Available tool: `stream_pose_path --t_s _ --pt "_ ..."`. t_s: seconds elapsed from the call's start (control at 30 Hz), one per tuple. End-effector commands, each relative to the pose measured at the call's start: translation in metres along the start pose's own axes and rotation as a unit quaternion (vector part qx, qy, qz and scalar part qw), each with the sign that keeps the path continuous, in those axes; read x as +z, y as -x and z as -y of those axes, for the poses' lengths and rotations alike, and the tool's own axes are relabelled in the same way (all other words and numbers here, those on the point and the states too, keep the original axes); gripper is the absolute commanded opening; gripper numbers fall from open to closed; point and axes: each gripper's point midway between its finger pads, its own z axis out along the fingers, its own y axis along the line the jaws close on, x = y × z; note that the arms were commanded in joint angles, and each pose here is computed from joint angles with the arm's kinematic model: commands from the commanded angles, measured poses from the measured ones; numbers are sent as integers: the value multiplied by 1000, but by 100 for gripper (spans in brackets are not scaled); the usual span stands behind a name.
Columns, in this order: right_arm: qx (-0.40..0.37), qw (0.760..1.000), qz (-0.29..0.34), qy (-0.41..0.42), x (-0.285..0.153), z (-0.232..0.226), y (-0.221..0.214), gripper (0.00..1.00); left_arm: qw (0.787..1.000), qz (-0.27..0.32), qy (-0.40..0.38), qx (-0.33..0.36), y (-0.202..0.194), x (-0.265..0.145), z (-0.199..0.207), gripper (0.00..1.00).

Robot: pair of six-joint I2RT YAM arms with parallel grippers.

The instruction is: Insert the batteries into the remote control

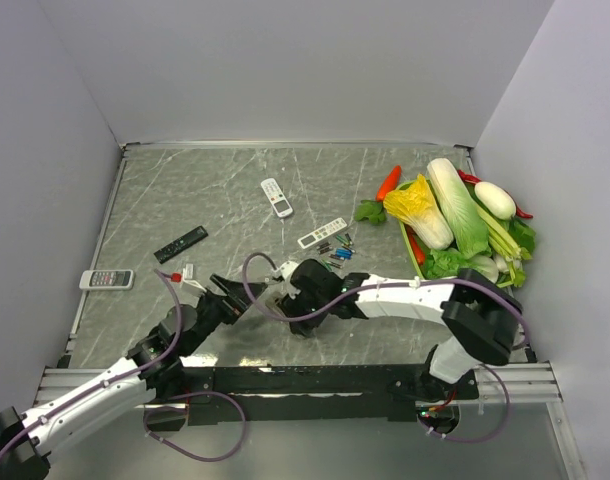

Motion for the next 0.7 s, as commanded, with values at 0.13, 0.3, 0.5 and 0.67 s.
stream_pose_path --t_s 0.13,0.3,0.5,0.67 --pt "56 967 242 59 -47 -41 97 0 999 15 -41 18 -6 -3 -28 93" --pt "68 954 284 61 -52 -46 106 0 996 44 -71 32 5 -4 -15 90" --pt "102 948 301 28 -54 -34 100 0 994 88 44 37 26 -1 -41 87" --pt "99 933 346 18 -70 -28 108 0 997 62 1 49 16 0 -28 91"
